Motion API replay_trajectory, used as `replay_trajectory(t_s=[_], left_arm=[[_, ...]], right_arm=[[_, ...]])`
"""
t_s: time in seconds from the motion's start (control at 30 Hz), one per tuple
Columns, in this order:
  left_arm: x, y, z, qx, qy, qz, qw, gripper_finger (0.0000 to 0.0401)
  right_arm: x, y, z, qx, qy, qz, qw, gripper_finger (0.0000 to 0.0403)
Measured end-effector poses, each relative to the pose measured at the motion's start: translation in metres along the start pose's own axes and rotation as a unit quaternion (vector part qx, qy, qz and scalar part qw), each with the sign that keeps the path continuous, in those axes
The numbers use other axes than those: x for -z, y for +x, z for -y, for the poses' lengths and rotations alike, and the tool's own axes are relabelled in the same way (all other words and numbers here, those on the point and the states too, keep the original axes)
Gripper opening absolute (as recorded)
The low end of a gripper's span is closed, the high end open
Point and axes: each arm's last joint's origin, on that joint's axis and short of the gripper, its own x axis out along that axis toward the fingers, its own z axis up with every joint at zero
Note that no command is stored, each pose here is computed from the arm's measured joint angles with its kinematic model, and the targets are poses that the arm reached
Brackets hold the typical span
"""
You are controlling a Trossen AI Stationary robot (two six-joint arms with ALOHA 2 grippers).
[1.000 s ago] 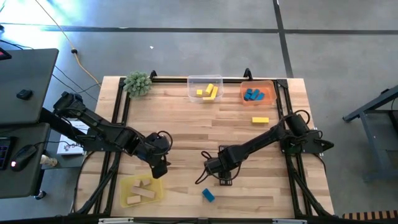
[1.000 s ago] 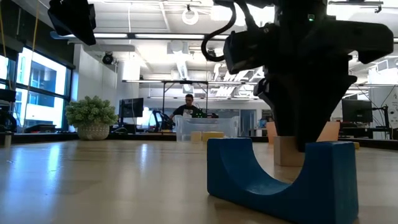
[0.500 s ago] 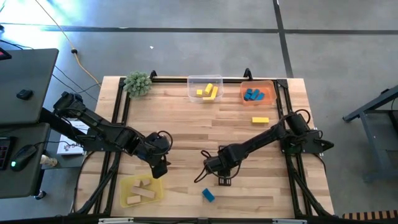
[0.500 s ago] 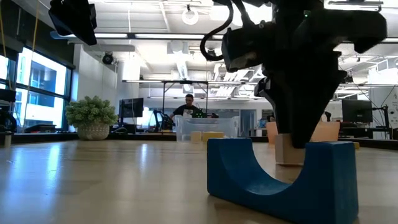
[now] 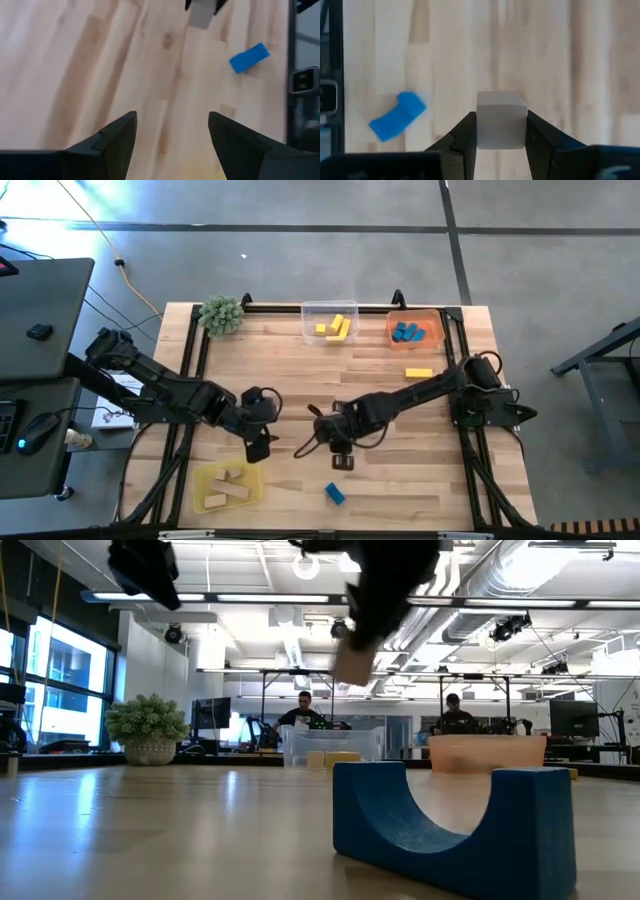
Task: Sort & place blocks by color
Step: Put the brown block into the yellow bin
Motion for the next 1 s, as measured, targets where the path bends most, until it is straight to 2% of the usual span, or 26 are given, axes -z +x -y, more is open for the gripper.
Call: replay_trajectory(t_s=[0.2, 0.5, 1.0], left_arm=[[-0.014, 0.004, -0.013, -0.028, 0.067, 0.033, 0.997, 0.0236], [-0.037, 0.010, -0.047, -0.061, 0.105, 0.047, 0.991, 0.0236], [-0.072, 0.013, -0.099, -0.027, 0.113, 0.103, 0.988, 0.0236]], right_arm=[[-0.022, -0.024, 0.018, 0.025, -0.014, 0.034, 0.999, 0.0103], [-0.045, -0.056, 0.055, 0.044, -0.022, 0.057, 0.997, 0.0103], [-0.063, -0.091, 0.100, 0.068, -0.016, 0.097, 0.993, 0.0103]])
